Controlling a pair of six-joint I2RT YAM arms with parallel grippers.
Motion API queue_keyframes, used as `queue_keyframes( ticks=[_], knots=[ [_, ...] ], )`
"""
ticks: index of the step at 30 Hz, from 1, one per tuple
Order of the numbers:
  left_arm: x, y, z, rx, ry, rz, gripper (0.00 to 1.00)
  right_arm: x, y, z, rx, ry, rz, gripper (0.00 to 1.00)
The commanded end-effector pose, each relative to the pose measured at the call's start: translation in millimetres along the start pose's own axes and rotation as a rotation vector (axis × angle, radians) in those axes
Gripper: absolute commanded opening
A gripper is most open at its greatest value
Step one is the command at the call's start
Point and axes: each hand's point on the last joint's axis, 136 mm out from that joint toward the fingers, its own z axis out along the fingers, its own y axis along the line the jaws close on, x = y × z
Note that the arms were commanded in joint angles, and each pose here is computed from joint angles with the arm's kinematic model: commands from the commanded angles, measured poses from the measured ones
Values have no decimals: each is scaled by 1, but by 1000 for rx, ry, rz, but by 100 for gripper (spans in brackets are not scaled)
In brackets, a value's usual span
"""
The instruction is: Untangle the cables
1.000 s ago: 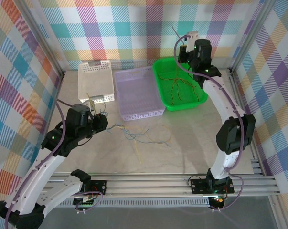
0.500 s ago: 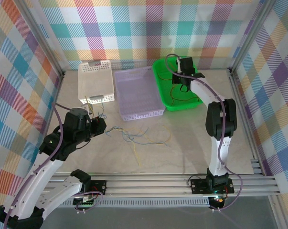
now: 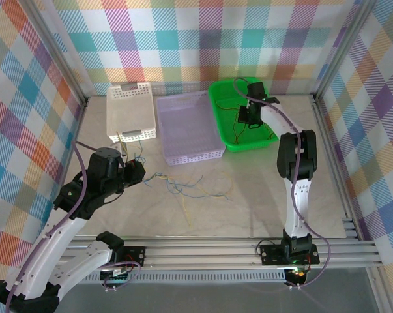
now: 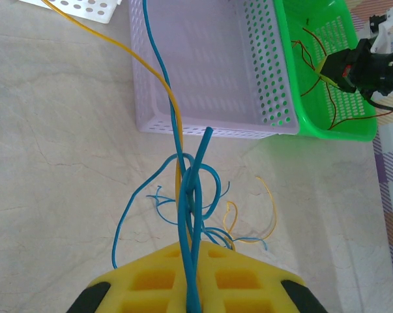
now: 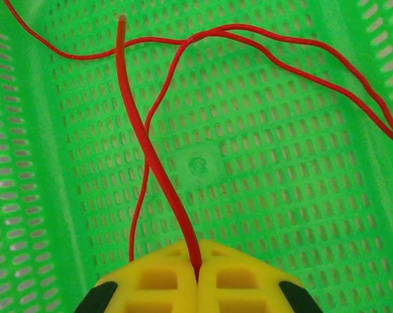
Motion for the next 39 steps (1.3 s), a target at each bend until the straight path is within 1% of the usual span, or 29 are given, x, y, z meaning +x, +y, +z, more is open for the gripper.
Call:
queue_keyframes(
  ticks=[1, 5, 8, 10, 15, 18, 22, 26, 29, 32, 34, 36, 38, 39],
  knots=[
    [-6, -1, -2, -1, -22, -7, 0, 0, 25, -2, -132, 55, 57, 0],
    [-8, -2, 0, -11, -17, -8, 0, 0, 47, -2, -254, 92, 96, 0],
    [-9, -3, 0, -11, -15, -4, 0, 4, 61, 0, -323, 158, 114, 0],
    [-10, -3, 0, -13, -16, 0, 0, 5, 62, 1, -324, 182, 122, 0],
    [-9, -4, 3, -14, -8, 0, 0, 4, 54, 1, -272, 170, 103, 1],
    [-8, -4, 5, -15, -2, 0, 0, 2, 49, -2, -238, 158, 93, 9],
    [-7, -5, 6, -11, 5, -1, 0, -4, 46, -12, -209, 136, 85, 27],
    [-8, -7, 6, -9, 4, -3, 0, -14, 47, -28, -206, 103, 75, 36],
    [-10, -8, 6, -7, 2, -8, 0, -27, 46, -50, -191, 35, 68, 40],
    [-12, -11, 9, -8, 6, -28, 0, -43, 50, -87, -215, -72, 55, 42],
    [-13, -14, 13, -8, 15, -43, 0, -49, 61, -118, -280, -145, 39, 45],
    [-16, -16, 18, -14, 26, -63, 0, -46, 82, -156, -383, -223, -9, 47],
    [-18, -19, 22, -21, 35, -79, 0, -27, 109, -185, -496, -286, -98, 51],
    [-19, -21, 25, -21, 41, -86, 0, -13, 127, -204, -569, -325, -170, 53]
  ],
)
